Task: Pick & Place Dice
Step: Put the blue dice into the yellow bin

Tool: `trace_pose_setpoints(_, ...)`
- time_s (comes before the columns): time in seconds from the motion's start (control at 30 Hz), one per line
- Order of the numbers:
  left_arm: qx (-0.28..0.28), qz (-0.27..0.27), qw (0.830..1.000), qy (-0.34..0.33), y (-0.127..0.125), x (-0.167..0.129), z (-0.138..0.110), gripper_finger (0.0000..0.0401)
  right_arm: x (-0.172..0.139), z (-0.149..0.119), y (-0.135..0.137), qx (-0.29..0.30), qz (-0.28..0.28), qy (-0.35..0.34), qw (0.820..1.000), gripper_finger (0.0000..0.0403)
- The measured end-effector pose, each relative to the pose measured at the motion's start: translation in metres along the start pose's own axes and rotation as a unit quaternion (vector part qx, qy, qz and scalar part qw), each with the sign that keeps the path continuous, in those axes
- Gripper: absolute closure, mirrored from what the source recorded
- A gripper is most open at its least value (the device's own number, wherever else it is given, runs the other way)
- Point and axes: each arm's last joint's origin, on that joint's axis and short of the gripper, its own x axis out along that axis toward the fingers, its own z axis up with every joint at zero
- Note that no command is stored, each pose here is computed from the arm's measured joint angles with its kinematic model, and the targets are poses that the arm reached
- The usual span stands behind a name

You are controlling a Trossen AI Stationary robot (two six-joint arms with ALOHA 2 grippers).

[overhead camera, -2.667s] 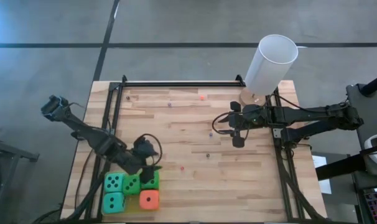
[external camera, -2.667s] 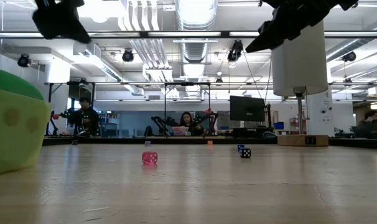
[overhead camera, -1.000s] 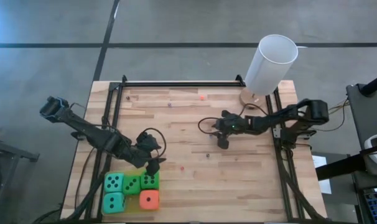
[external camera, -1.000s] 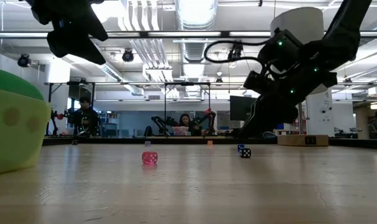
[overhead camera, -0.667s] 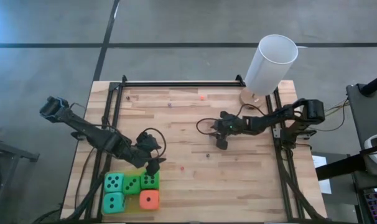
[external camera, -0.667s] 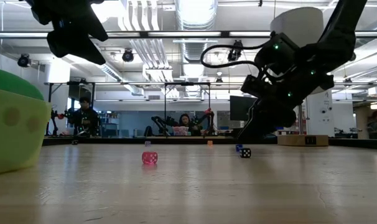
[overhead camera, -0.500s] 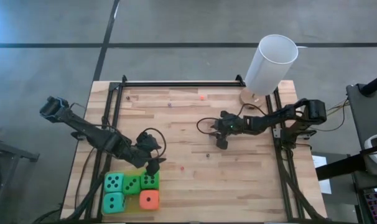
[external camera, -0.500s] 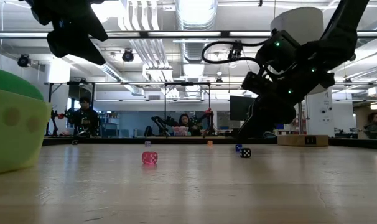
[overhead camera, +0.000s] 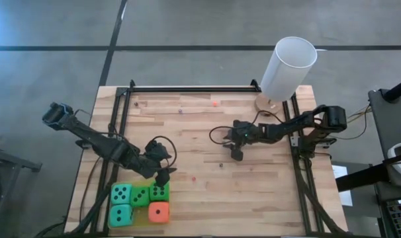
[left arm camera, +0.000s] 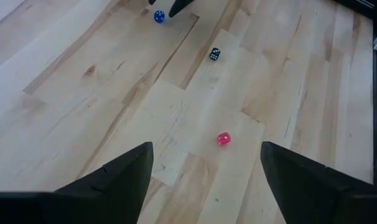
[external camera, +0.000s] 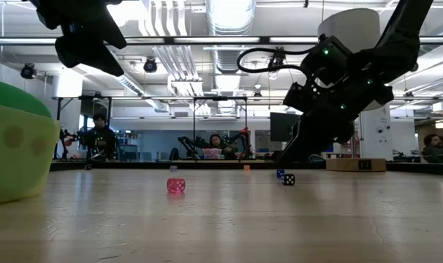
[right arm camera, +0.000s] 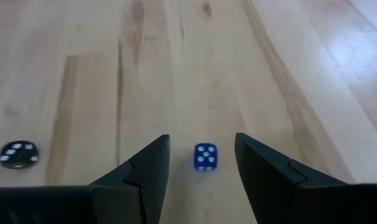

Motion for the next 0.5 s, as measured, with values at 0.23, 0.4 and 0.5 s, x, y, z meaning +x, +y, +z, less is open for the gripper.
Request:
trace_pose_setpoints(0.23,0.0,0.0,1.0,0.0,0.0,0.0,0.0,0.0094,0.006,-0.005,-0.001,0.002,-0.004,0.01,1.0,0.0223)
trace_pose_setpoints(0.4,0.0,0.0,1.0,0.0,0.0,0.0,0.0,0.0099,0.011,-0.008,-0.001,0.0,-0.004,0.018,1.0,0.0223)
trace_pose_setpoints(0.5,0.0,0.0,1.0,0.0,0.0,0.0,0.0,0.0102,0.014,-0.007,-0.001,-0.001,-0.004,0.022,1.0,0.0223)
